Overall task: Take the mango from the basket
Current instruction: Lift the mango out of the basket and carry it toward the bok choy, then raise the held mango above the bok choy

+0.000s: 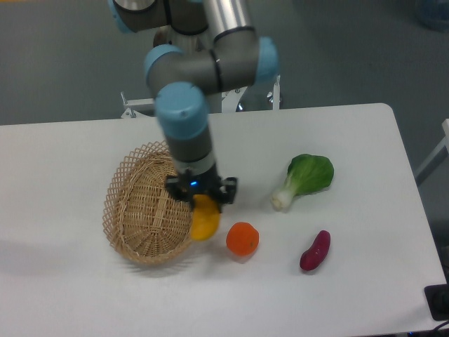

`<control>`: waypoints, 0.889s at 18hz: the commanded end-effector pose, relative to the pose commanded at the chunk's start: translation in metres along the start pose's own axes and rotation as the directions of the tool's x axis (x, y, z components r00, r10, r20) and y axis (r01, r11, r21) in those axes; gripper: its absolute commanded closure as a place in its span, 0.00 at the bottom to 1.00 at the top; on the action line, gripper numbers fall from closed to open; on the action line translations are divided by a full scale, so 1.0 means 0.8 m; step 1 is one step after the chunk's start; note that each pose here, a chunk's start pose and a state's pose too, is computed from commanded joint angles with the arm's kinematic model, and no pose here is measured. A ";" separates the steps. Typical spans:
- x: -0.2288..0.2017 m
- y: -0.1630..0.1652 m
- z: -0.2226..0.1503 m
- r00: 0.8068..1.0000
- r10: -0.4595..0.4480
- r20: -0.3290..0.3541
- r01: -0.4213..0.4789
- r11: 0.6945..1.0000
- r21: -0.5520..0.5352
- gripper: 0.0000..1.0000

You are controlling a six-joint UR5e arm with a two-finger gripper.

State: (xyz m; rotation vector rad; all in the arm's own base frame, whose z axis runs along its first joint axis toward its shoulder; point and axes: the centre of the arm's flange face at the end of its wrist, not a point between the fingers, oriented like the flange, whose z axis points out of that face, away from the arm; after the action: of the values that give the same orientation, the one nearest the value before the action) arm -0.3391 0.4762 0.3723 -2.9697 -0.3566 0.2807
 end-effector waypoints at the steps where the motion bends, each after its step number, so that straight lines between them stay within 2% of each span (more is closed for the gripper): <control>1: -0.019 0.009 -0.009 1.000 0.028 0.006 -0.028 1.000 0.005 0.47; 5: -0.077 0.051 -0.036 0.995 0.098 0.004 -0.098 0.995 0.005 0.47; 9: -0.117 0.087 -0.053 0.980 0.199 0.003 -0.199 0.980 -0.012 0.47; 16: -0.148 0.103 -0.071 0.975 0.222 0.011 -0.222 0.974 0.032 0.47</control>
State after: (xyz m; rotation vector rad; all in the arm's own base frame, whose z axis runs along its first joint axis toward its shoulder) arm -0.4224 0.3613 0.4345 -2.9769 -0.0180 0.3176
